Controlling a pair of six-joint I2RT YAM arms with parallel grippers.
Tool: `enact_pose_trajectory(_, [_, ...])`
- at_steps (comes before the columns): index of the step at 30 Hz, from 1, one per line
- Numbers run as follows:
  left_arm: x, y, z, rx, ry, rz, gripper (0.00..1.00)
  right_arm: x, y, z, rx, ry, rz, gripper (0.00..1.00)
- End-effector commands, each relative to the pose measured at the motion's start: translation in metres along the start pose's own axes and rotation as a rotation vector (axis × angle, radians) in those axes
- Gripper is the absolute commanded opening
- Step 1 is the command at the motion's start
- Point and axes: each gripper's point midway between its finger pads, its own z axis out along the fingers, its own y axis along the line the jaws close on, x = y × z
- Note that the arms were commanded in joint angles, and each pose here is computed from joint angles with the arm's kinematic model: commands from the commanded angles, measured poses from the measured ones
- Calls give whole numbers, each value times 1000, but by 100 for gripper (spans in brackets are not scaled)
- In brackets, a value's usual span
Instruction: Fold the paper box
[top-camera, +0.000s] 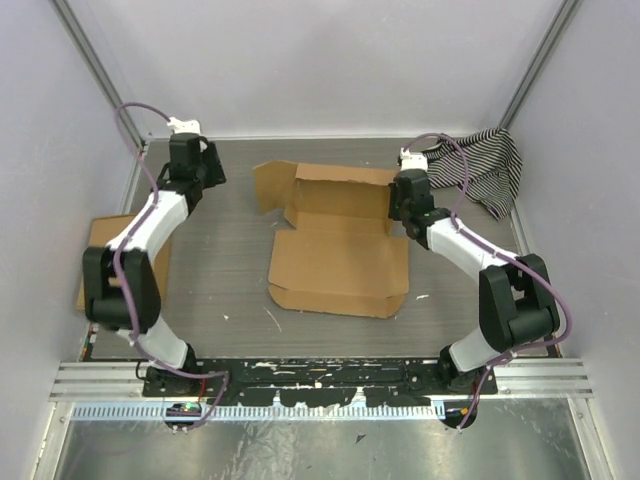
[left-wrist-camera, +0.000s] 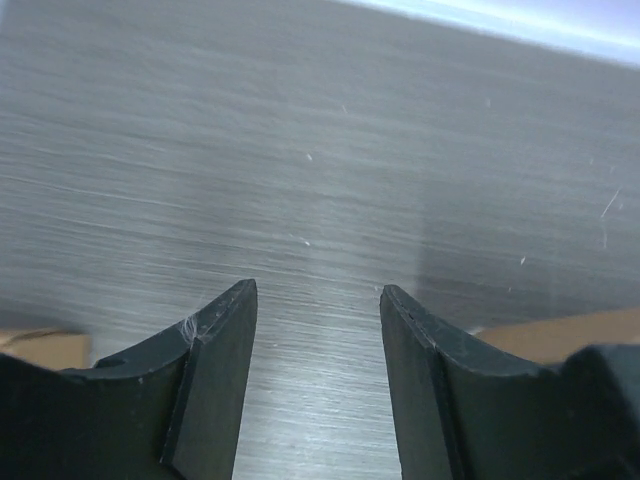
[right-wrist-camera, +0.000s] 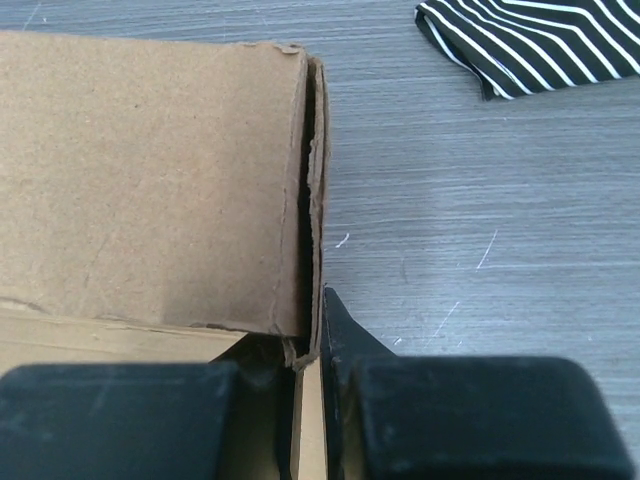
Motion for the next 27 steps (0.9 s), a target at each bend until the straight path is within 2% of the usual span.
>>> enact_pose_trajectory(1, [41,-25,31,180,205,-25,59,-25,21,-3,-178,-21,-8,3])
enact_pose_trajectory(4, [57,-46,34,312,226,-50,57,-25,27,0,-207,-1,-7,2])
enact_pose_trajectory(11, [71,-76,19,475,205,-144,54,-22,34,5,-231,26,5,3])
enact_pose_trajectory(17, [90,-99,-4,575,202,-86,53,-25,38,9,-242,37,13,3])
enact_pose_trajectory(27, [81,-114,-56,663,170,-43,50,-26,42,15,-245,51,28,3])
